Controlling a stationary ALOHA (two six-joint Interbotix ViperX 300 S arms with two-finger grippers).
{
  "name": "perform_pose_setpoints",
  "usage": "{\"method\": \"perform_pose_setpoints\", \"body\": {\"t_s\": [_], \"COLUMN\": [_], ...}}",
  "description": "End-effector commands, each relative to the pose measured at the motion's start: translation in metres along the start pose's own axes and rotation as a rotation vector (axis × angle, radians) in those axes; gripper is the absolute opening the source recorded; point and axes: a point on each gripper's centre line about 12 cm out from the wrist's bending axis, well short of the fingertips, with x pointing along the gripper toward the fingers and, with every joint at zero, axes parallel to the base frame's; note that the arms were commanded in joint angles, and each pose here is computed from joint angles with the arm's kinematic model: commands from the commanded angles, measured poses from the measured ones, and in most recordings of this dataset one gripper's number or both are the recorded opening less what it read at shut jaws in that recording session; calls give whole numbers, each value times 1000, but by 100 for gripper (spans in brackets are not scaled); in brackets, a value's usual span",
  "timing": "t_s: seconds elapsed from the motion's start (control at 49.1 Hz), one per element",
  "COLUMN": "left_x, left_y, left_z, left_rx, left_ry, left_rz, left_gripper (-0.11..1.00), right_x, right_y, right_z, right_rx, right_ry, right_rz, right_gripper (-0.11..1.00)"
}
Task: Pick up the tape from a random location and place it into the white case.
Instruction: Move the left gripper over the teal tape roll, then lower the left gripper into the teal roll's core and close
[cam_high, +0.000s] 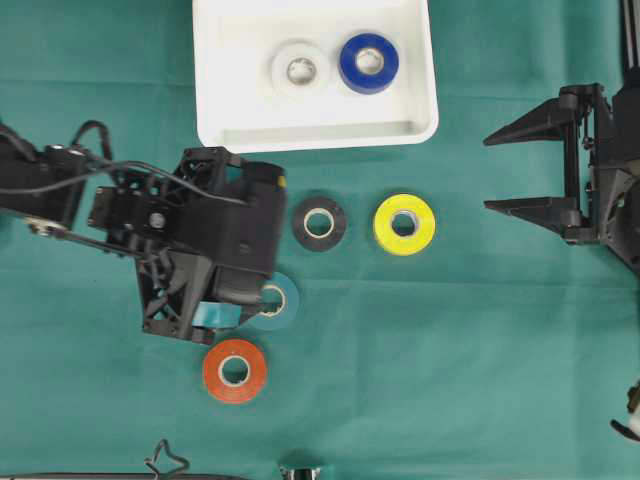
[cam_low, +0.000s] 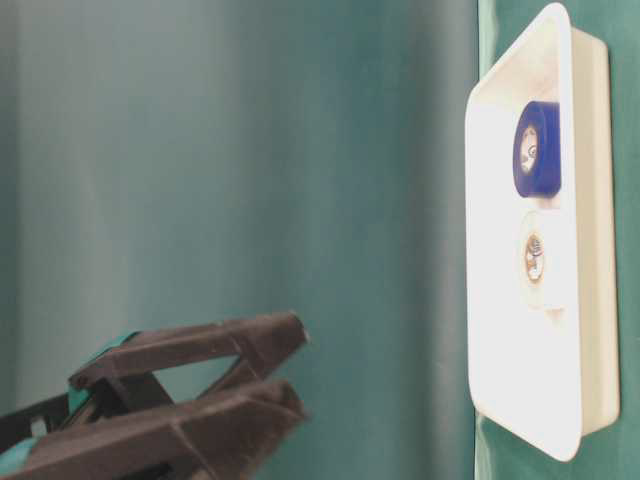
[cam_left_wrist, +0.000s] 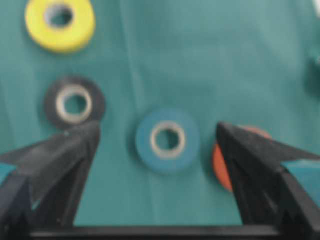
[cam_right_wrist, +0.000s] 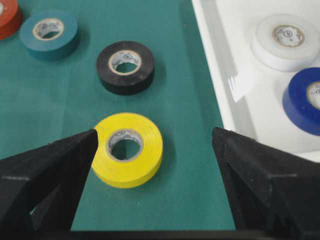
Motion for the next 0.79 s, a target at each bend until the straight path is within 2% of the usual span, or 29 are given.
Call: {"method": "perform_pose_setpoints", "body": {"t_s": [0.0,0.163,0.773], "left_x": [-13,-11,-11], "left_y": [1,4,4], "left_z": [12,16,15], "left_rx": [-3,-22,-24], "left_ry": [33,91,92], "left_rz": [8,21,24], "left_gripper": [96,96,96], "right_x": [0,0,0], "right_y": [2,2,2], "right_z": [11,11,10], "right_rx": [-2,-4,-8], "right_ry": [-27,-26,-24], "right_rz": [5,4,5], "right_gripper": [89,89,89]}}
